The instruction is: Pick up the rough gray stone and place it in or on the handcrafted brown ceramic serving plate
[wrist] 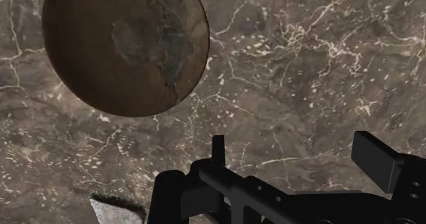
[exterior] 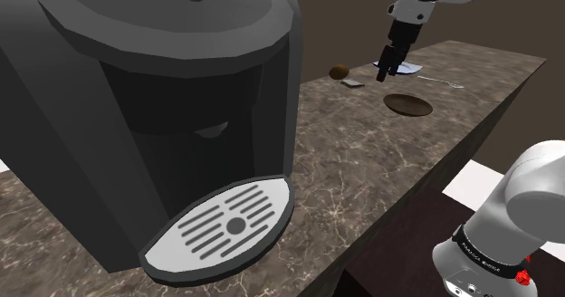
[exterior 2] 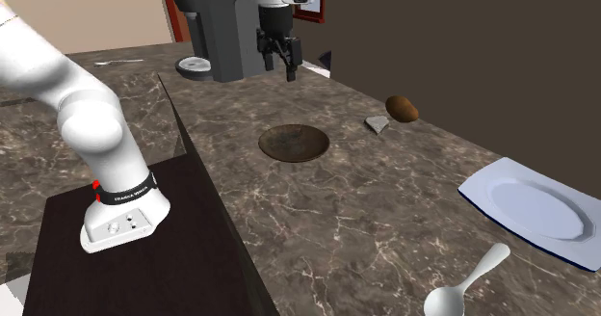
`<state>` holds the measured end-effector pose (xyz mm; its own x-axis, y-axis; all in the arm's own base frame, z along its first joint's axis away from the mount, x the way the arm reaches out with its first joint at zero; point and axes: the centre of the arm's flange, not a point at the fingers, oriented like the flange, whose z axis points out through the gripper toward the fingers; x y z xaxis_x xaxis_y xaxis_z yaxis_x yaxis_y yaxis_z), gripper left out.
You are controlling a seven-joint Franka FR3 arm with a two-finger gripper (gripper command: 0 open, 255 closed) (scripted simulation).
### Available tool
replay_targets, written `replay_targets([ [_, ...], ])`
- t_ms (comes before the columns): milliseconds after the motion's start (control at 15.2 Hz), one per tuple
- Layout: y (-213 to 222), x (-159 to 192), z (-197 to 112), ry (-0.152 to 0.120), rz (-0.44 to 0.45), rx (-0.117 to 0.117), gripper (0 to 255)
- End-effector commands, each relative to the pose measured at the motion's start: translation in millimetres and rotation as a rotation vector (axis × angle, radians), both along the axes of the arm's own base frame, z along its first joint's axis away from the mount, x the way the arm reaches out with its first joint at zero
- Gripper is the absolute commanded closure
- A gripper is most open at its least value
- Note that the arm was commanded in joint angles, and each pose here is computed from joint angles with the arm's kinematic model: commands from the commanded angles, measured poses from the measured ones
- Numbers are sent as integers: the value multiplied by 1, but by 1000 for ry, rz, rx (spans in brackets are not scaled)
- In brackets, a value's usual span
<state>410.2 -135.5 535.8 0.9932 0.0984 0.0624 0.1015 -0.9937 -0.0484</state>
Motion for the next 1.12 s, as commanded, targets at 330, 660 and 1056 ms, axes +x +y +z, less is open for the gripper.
replay_targets([
  [330, -69, 63, -29, 1, 125, 13, 0],
  [660, -111, 113, -48, 1, 212, 23, 0],
  [1056, -154, 178, -71, 2, 317, 36, 0],
])
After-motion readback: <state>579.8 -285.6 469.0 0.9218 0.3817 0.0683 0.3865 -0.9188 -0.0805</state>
